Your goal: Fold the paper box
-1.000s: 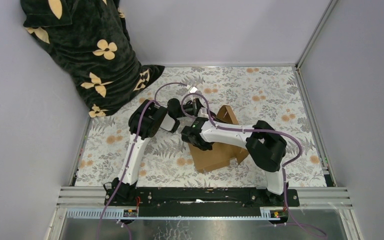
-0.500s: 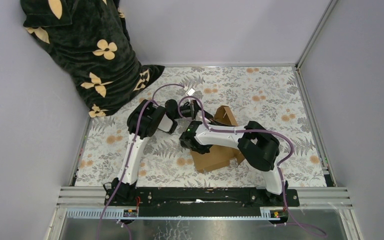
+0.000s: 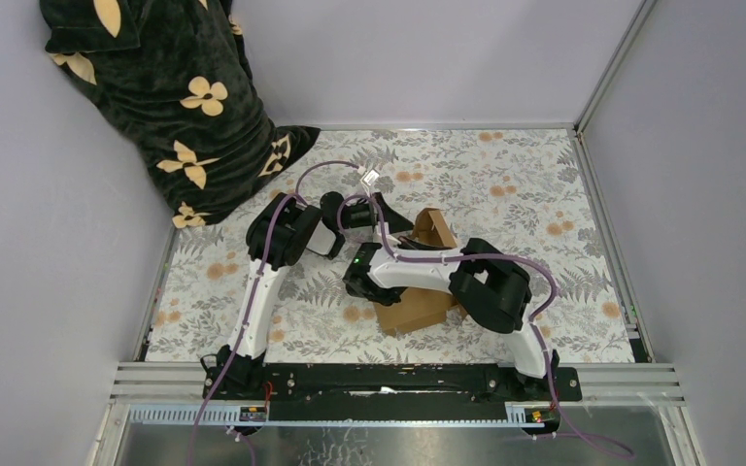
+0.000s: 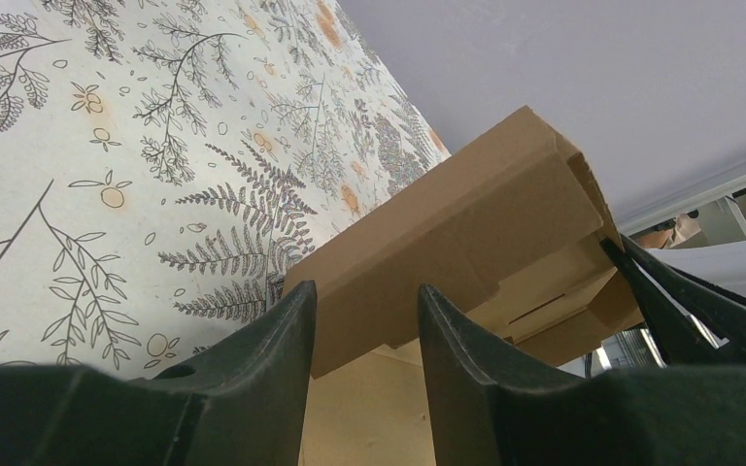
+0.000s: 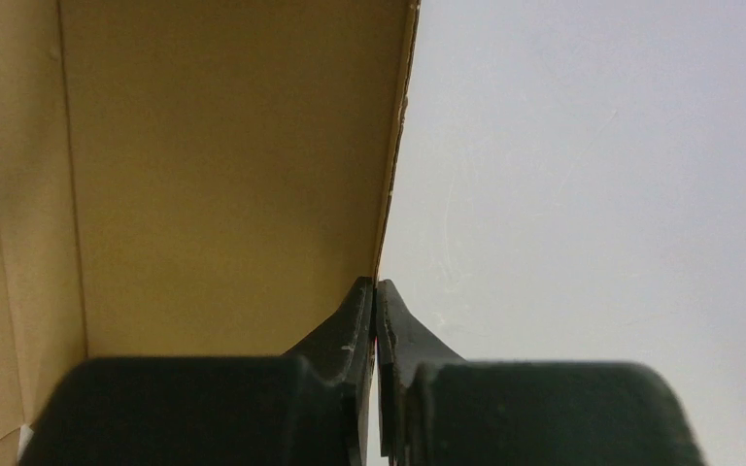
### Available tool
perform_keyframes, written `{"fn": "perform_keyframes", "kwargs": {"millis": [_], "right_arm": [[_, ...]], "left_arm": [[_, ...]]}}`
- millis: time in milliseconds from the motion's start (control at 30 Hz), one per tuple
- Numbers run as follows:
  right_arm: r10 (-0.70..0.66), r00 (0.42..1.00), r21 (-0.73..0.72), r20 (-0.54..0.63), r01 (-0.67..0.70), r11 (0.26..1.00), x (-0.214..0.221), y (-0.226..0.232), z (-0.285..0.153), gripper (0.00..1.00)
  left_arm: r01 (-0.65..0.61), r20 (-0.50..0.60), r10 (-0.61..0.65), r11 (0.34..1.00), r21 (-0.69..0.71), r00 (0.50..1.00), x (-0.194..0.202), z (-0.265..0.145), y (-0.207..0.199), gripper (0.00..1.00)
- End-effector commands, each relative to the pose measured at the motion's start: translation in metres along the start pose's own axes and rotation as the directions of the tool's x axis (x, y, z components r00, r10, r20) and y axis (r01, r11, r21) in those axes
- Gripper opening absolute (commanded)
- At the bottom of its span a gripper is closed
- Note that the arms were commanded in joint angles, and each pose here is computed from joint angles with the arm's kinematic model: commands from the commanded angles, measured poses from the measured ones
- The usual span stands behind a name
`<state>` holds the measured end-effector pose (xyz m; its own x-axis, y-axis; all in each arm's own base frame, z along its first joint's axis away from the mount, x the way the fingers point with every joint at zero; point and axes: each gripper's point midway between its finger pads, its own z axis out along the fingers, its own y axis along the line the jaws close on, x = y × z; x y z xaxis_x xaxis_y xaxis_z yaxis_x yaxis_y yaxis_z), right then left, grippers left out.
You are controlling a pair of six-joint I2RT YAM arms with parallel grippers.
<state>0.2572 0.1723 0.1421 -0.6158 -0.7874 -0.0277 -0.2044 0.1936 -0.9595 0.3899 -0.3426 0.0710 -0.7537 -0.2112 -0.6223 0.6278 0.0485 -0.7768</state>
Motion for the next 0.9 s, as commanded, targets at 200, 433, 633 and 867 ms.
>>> {"fn": "perform_keyframes", "kwargs": {"millis": [200,433,633,867], "right_arm": [[0.033,0.999,0.003,0.034,-0.033,0.999,-0.01,0.011,-0.012,0.06],[0.049,0.998,-0.009,0.03,-0.049,0.999,-0.009,0.01,-0.013,0.07],[0.063,0.998,-0.022,0.028,-0.063,0.998,-0.009,0.011,-0.014,0.07],[0.084,0.996,-0.049,0.03,-0.083,0.995,-0.011,0.011,-0.015,0.07]], "left_arm": [[-0.108,0.007,0.108,0.992,0.06,0.994,-0.013,0.001,-0.015,0.5],[-0.092,-0.017,0.093,0.994,0.063,0.996,-0.005,-0.001,-0.017,0.51],[-0.071,-0.059,0.075,0.996,0.057,0.995,0.008,0.006,-0.016,0.51],[-0.083,-0.078,0.087,0.995,0.057,0.993,0.018,0.017,-0.018,0.51]]}}
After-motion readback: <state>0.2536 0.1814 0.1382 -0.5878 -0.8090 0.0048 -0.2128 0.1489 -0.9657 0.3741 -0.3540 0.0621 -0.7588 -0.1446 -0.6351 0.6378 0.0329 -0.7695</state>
